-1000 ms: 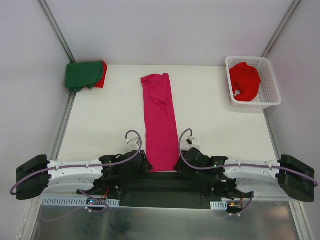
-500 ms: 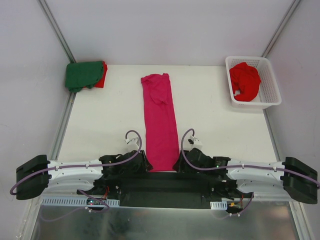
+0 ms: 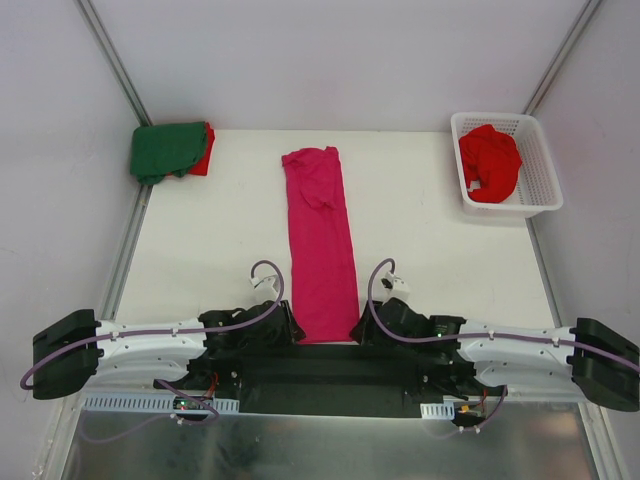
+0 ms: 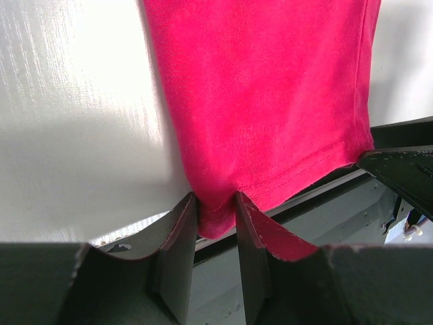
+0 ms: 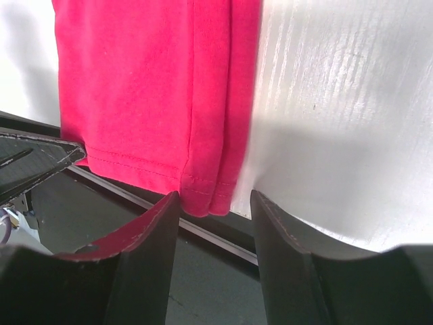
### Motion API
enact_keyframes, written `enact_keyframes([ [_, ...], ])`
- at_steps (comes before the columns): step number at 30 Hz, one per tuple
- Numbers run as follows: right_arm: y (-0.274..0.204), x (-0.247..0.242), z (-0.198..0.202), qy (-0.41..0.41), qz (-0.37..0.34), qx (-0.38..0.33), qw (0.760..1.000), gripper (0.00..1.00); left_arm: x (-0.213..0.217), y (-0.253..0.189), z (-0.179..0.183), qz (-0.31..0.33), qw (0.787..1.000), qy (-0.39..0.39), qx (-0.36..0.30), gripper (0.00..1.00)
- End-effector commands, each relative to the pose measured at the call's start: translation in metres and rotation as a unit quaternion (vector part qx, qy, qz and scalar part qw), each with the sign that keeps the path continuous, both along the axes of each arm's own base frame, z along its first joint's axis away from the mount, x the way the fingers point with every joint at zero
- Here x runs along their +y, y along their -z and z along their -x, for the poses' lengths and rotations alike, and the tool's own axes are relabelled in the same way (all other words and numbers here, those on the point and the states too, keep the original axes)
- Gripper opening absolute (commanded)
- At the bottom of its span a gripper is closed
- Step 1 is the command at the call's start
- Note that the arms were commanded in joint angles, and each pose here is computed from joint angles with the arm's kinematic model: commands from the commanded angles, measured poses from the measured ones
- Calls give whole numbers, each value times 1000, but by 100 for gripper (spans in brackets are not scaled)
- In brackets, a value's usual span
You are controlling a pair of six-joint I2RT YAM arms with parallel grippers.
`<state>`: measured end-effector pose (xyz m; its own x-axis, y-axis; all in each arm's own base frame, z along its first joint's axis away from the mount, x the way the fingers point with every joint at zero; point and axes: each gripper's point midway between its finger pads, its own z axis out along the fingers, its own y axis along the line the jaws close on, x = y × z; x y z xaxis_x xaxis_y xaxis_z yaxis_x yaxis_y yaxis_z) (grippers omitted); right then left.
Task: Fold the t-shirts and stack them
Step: Grab the bottom of the folded rectangular tshirt with both arms
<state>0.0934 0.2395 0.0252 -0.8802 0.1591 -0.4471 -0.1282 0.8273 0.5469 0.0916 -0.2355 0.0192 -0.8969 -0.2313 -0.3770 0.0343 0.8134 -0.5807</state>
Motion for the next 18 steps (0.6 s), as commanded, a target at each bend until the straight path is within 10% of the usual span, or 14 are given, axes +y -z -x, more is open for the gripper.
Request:
enact_keyframes([
  [1, 15, -13, 0, 11, 35, 4, 999, 49, 8, 7, 1, -19, 1000, -8, 2, 28],
  [10, 18, -6, 0, 6, 33, 9, 999, 41, 9, 9, 1, -20, 1000, -9, 3, 26],
  [18, 21, -5, 1, 3, 41, 15, 999, 3, 11, 11, 0, -24, 1000, -16, 2, 0],
])
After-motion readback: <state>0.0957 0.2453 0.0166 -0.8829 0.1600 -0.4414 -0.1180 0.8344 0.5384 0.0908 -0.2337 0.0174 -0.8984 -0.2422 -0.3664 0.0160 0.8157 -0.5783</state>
